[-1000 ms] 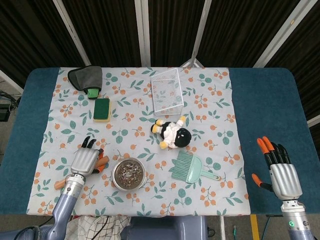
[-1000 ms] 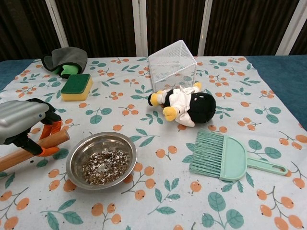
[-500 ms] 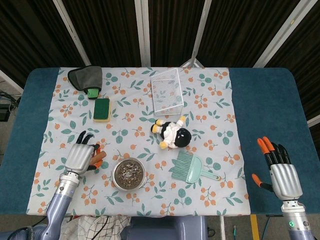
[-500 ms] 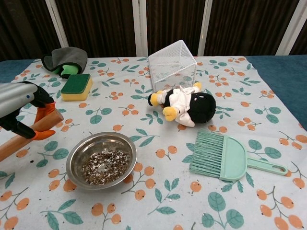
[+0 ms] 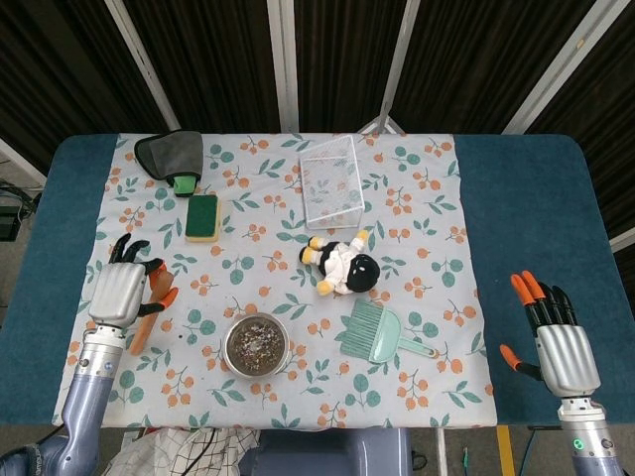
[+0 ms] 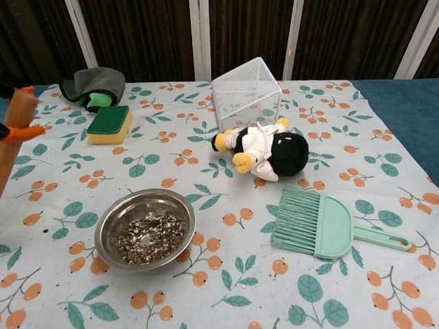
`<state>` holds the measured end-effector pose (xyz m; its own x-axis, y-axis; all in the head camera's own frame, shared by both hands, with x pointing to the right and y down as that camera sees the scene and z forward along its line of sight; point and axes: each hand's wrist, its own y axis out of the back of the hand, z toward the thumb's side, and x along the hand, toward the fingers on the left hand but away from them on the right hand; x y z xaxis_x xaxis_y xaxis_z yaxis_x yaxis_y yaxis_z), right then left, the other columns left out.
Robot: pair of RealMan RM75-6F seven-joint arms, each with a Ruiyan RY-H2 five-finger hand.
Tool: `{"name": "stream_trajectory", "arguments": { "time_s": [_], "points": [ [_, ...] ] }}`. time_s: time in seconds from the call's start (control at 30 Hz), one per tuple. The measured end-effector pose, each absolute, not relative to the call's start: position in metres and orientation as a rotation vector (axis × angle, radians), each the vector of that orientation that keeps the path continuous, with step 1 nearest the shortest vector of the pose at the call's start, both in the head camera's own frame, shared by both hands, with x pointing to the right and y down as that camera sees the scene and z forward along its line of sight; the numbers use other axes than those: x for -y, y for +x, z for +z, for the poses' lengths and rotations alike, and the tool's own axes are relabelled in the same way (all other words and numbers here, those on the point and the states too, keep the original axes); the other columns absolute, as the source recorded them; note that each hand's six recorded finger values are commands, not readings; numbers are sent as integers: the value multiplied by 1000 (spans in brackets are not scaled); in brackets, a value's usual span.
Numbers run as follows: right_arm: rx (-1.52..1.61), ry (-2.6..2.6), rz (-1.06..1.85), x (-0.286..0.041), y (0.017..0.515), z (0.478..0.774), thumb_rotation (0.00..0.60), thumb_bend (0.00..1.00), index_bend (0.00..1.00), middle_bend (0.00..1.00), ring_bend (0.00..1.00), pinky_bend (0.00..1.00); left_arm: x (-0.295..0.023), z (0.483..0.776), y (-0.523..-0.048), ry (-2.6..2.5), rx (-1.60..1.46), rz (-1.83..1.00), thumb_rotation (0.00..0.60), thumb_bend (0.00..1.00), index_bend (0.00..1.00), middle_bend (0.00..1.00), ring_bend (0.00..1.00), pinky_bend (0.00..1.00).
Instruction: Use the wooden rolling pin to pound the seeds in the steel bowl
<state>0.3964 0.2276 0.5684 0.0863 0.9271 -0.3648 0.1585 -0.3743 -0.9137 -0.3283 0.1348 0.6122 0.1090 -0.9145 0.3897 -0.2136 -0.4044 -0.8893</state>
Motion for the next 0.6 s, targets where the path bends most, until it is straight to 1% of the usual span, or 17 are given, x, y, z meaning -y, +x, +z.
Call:
{"name": "stream_trajectory", "arguments": {
  "time_s": [0.13,0.6],
  "points": [
    [1091,-1648,1352,-227,396,568,600,268,0,0,0,0,-127,599,-326,-1720,-1168,-1282,600,891,629,726,191,44],
    [1096,-1651,1352,-228,397,568,600,268,0,0,0,0,-119,577,-314,-1735,-1252,-1169,600,891,632,739,201,45]
  ]
}}
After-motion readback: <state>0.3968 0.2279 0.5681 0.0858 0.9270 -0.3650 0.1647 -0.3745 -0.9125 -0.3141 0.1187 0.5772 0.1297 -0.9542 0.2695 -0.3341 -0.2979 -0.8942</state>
